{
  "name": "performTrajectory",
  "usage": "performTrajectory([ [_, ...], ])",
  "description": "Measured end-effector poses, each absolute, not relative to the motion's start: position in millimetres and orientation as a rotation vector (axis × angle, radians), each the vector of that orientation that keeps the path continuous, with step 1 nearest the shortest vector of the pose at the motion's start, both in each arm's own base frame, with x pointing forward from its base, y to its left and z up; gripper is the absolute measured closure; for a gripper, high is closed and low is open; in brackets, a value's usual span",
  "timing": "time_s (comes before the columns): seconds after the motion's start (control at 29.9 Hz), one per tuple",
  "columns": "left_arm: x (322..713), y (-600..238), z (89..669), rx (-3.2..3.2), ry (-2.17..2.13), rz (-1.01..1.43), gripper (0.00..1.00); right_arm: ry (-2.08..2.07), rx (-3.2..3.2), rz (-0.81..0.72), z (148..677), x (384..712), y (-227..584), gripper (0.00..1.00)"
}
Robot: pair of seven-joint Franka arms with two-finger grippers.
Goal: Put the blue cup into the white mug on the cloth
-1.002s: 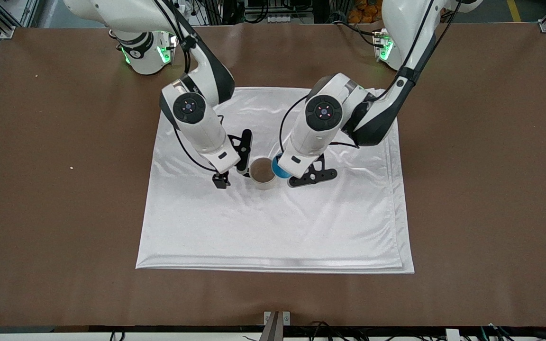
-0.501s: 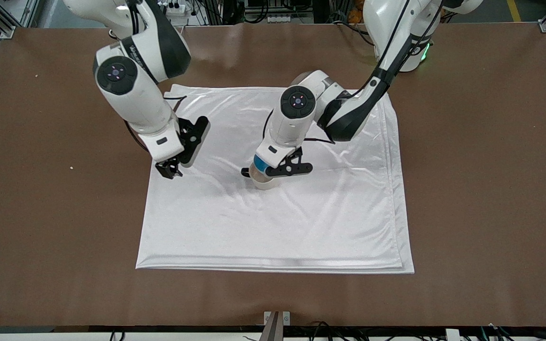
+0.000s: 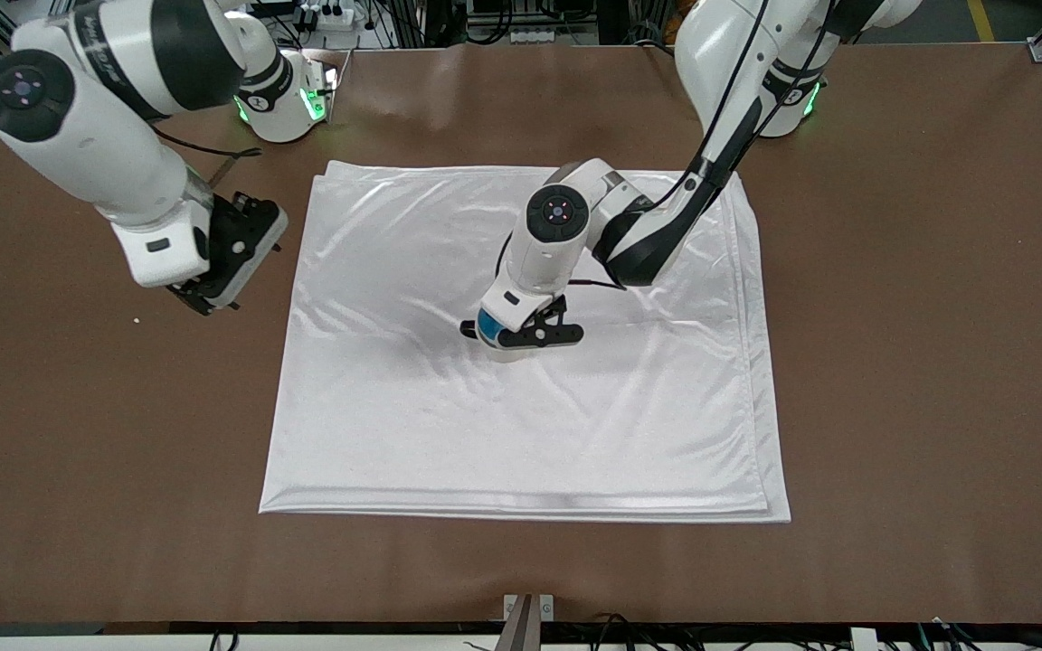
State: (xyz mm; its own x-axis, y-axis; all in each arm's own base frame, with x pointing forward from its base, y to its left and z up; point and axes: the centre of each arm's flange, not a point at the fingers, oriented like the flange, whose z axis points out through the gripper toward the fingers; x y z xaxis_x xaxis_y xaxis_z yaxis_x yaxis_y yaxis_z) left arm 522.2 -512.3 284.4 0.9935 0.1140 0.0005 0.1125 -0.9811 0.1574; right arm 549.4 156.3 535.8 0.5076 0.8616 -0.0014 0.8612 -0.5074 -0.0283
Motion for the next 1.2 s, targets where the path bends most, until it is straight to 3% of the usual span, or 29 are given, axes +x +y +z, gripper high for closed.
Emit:
performTrajectory([
  [0.2, 522, -512, 271, 2.999, 0.152, 0.021, 0.95, -1.445, -2.782, 0.023, 577, 555, 119, 0.0],
  [0.27, 523, -511, 269, 3.0, 0.153, 0.02, 0.9, -1.402, -2.805, 0.026, 586, 556, 107, 0.0],
  [0.3, 523, -511, 268, 3.001, 0.153, 0.022, 0.82, -1.38, -2.816, 0.031, 590, 556, 101, 0.0],
  [0.6, 526, -513, 274, 2.995, 0.147, 0.041, 0.43, -1.226, -2.883, 0.019, 612, 556, 46, 0.0],
  [0.63, 526, -513, 276, 2.993, 0.147, 0.045, 0.34, -1.207, -2.893, 0.011, 614, 556, 39, 0.0],
  [0.67, 527, -513, 277, 2.992, 0.146, 0.05, 0.34, -1.192, -2.9, 0.003, 617, 557, 33, 0.0],
  [0.7, 528, -513, 279, 2.991, 0.144, 0.058, 0.26, -1.178, -2.907, -0.006, 619, 557, 28, 0.0],
  [0.9, 544, -499, 292, 3.019, 0.111, 0.153, 0.01, -1.153, -2.928, -0.055, 635, 558, 19, 0.0],
  [1.2, 604, -413, 301, 3.095, 0.019, 0.139, 0.0, -1.097, -2.96, -0.119, 655, 559, 22, 0.0],
])
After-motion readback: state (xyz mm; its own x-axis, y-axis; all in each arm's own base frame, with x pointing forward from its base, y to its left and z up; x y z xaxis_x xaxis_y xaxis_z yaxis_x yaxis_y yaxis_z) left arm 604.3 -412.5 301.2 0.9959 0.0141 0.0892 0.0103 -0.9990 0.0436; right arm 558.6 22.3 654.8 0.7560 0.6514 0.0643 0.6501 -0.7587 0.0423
